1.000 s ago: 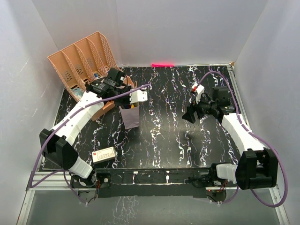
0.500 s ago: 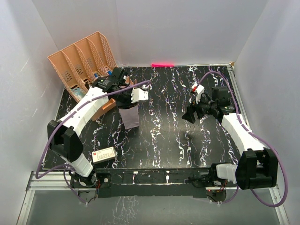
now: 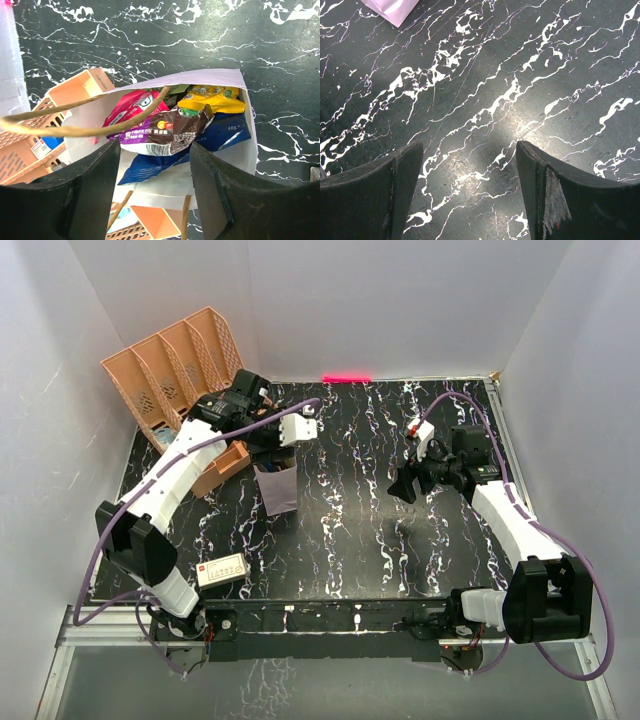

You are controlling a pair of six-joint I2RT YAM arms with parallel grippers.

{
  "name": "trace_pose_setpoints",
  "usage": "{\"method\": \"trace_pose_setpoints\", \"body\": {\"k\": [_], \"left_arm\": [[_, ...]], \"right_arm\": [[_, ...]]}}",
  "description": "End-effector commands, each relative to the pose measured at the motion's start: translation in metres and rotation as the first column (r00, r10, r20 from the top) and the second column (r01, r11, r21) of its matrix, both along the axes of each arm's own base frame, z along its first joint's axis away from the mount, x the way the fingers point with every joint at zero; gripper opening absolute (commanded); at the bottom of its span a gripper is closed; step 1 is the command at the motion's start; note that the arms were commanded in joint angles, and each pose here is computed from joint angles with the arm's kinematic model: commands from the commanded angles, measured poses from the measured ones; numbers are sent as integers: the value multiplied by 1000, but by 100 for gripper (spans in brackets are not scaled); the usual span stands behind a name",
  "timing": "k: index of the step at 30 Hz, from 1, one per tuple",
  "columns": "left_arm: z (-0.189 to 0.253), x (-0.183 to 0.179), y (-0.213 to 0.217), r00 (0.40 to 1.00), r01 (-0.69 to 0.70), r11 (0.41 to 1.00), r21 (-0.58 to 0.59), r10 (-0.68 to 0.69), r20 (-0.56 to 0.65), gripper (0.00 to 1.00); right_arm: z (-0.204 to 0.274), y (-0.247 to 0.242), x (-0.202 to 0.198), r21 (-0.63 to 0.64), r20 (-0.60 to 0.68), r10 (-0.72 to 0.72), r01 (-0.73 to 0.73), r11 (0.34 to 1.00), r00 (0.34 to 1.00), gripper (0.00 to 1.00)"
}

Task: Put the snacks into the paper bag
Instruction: Place the snack in the paper bag.

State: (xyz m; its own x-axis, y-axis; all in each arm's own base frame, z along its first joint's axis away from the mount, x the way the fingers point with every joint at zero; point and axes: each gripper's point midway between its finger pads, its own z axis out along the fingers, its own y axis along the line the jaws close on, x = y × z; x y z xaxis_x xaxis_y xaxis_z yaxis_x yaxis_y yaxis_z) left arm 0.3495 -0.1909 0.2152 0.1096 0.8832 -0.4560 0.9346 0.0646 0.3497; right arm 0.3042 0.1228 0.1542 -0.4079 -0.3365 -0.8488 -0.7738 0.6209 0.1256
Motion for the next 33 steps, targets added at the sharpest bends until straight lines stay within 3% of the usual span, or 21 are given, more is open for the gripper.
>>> {"method": "trace_pose_setpoints", "body": {"k": [1,8,13,16,22,27,33], "left_arm": [[49,-9,2,997,-10,997,-74,16,81,58],[104,5,1,961,-157,955,-253,207,184,73],[137,24,19,869,-342,844,-413,451,204,78],[150,35,41,796,-429,748,-507,578,180,81],[184,47,102,628,-538,490,-686,776,61,94],[182,48,153,488,-597,279,-752,871,-65,98],[149,48,195,370,-647,131,-751,916,-159,98]], "right_arm": [[9,2,8,-4,69,12,-12,1000,998,78],[22,2,15,-11,92,-18,19,1000,996,79],[43,-6,33,-90,138,-85,98,991,987,84],[56,-10,44,-130,149,-136,156,979,979,86],[78,-15,65,-174,138,-260,282,944,956,98],[95,-23,85,-209,141,-346,370,905,927,99],[113,-33,107,-220,170,-438,468,856,883,98]]}}
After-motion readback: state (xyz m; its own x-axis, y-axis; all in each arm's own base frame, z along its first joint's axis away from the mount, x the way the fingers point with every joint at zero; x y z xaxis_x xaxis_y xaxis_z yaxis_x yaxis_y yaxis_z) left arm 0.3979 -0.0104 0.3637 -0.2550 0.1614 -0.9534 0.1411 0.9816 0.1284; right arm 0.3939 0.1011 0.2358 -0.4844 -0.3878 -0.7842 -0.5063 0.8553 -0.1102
